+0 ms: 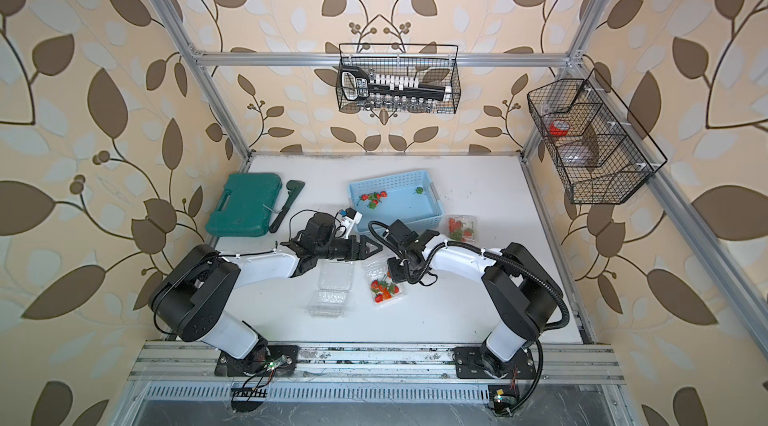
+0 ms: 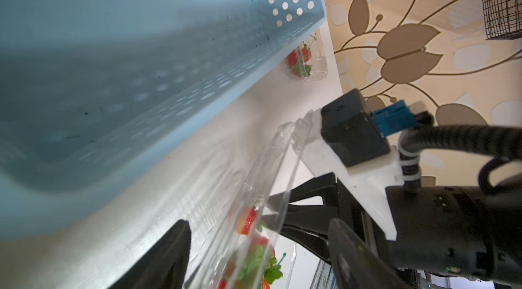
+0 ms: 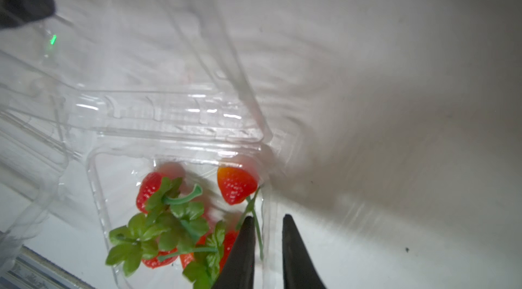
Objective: Pack strawberries into containers
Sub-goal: Close the packing box at the center of the board.
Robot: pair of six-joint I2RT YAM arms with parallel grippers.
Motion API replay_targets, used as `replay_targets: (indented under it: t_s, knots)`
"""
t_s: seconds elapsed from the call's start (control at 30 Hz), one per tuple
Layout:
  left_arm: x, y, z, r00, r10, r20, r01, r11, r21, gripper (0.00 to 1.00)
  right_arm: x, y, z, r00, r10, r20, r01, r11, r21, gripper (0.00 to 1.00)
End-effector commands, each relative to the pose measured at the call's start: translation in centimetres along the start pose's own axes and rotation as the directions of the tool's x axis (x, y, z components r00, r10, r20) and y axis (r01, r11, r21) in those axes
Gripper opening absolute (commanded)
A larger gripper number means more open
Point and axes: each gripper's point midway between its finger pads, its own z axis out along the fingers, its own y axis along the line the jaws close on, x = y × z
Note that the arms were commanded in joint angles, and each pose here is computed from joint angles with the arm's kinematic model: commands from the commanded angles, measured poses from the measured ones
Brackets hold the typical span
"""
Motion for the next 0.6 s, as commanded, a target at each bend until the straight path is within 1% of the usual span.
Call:
replay_targets:
  t_s: [0.0,0.1,0.2,0.27,0.3,0.4,0.57]
  knots:
    - [-0.9,-1.9,0.2,0.997,0.075,0.018,-0.076,0.995,0.06,0.78,0.2,-0.3,0.5,1.0,0.001,-0.003,-0.001,1.0,0.003,0.27]
    - [-1.0,-2.2,0.1,0.997,0.079,0.023,-0.081,0.994,0.074,0.78,0.1,-0.6,0.0,1.0,0.012,0.007,-0.012,1.0,0.002,0.33]
    - [-1.2,-2.9,-0.2,0.995,0.097,0.035,-0.1,0.992,0.079,0.78,-0.3,-1.0,-1.6,0.998,0.039,0.047,-0.038,0.999,-0.02,0.36]
    - [-1.3,-3.4,-0.4,0.993,0.113,0.027,-0.115,0.99,0.078,0.78,-0.5,-1.0,-2.9,0.996,0.052,0.076,-0.049,0.998,-0.049,0.37]
    - [-1.3,-3.7,-0.5,0.992,0.12,0.023,-0.122,0.989,0.083,0.78,-0.9,-1.9,-3.6,0.992,0.086,0.092,-0.081,0.995,-0.053,0.37]
    - [-1.1,-4.3,-0.6,0.991,0.133,0.022,-0.135,0.986,0.095,0.78,-1.0,-3.1,-5.0,0.983,0.137,0.124,-0.127,0.988,-0.087,0.37]
    - [-0.8,-6.0,-0.7,0.986,0.168,0.02,-0.169,0.978,0.118,0.78,0.0,-4.6,-5.1,0.964,0.237,0.116,-0.216,0.961,-0.17,0.38]
